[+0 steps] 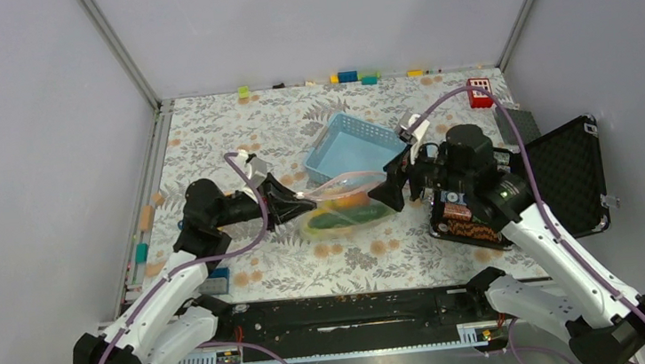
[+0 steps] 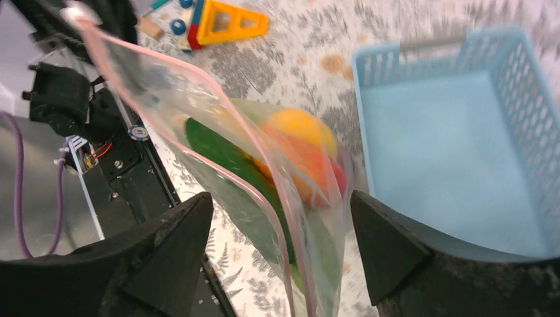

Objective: Place the food in the zip-top bag and seal the zipper
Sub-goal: Adjust the zipper food storage bag at the center of the board, then zip the zipper food storage bag at the center of the board.

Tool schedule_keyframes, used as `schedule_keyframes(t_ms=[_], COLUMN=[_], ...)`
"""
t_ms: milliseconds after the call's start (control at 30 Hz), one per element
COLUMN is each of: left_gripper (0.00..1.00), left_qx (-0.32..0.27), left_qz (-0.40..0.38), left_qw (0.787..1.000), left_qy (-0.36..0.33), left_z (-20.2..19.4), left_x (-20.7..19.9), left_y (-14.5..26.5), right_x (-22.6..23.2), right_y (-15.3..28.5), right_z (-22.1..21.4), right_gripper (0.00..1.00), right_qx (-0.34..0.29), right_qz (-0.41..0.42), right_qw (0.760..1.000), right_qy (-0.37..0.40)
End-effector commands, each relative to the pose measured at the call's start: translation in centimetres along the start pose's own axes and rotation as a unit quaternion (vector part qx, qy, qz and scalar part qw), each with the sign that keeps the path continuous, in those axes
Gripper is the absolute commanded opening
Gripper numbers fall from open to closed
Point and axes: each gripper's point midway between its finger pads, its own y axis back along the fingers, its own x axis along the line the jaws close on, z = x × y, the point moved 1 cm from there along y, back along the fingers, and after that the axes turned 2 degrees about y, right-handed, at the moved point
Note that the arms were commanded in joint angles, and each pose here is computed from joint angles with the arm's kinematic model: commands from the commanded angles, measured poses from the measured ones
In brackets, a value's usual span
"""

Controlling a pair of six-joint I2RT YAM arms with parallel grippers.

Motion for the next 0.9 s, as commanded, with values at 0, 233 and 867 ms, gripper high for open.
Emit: schedule_keyframes(t_ms=[0,233,867], left_gripper=[0.00,0.00,0.00], left_qx=[-0.028,-0.031,0.001], left_qz=[0.013,0.062,0.071], left_qw=[0.999,0.997,0.997], left_qy=[-0.018,-0.015,-0.017], left_z=[3.4,5.1,4.7], left_x=[-1.2,-1.7,-2.5], left_y=[0.3,0.6,-1.0], right_x=[3.5,7.7,13.6], right_y=[2.6,1.8,-5.3], right_z=[6.8,10.7,9.5], right_gripper=[0.86,0.87,0.66], right_qx=[-0.126,-0.155,-0.043], right_qz=[0.078,0.170,0.286], right_qw=[0.972,0.940,0.918], right_qy=[0.180,0.253,0.272])
